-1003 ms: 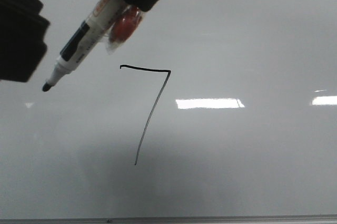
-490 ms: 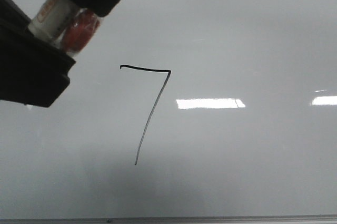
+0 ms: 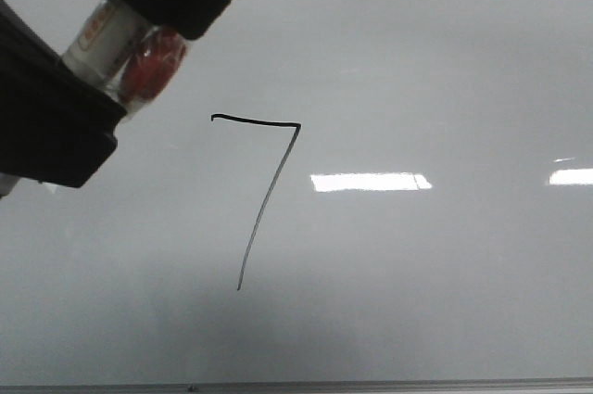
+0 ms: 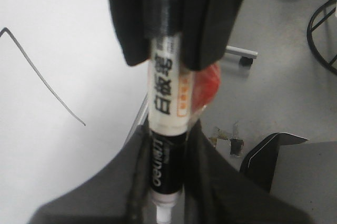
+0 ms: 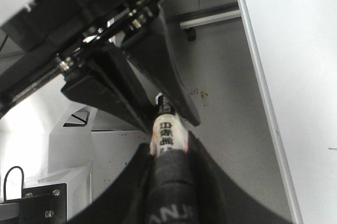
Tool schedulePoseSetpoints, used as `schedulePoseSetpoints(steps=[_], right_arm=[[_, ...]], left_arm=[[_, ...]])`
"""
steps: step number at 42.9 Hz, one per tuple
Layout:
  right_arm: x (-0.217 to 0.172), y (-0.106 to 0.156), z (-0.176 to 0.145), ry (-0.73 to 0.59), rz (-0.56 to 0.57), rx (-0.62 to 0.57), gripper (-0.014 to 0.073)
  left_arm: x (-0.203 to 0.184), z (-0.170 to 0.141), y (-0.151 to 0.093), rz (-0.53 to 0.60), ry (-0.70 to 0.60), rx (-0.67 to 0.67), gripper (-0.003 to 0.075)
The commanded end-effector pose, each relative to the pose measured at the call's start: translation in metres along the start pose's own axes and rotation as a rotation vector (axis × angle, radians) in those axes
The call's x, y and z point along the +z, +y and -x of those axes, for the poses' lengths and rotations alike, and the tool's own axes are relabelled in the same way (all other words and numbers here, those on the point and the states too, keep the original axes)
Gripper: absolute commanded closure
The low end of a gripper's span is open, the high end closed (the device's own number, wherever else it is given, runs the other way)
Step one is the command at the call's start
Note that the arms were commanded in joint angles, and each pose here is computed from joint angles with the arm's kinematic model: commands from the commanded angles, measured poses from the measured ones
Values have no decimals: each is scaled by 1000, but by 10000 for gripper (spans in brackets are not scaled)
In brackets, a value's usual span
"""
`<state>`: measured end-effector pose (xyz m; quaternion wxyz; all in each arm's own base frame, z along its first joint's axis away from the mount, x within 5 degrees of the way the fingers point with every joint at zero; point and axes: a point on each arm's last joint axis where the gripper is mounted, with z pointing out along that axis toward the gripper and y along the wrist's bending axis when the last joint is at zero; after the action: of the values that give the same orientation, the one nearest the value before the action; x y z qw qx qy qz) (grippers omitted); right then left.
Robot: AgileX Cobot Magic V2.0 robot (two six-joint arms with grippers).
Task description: Write number 7 on whiteboard
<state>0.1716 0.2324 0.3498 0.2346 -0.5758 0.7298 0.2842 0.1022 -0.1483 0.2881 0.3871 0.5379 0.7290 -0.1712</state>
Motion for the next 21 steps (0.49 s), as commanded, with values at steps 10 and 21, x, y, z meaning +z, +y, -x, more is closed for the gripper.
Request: schedulePoseSetpoints(steps=[10, 21], right_arm=[[-27, 2, 12, -125, -67, -15, 92], [-85, -8, -7, -301, -287, 91, 153]], left_arm=[[11, 10, 4, 1, 7, -132, 741], [27, -4, 32, 92, 92, -304, 741]])
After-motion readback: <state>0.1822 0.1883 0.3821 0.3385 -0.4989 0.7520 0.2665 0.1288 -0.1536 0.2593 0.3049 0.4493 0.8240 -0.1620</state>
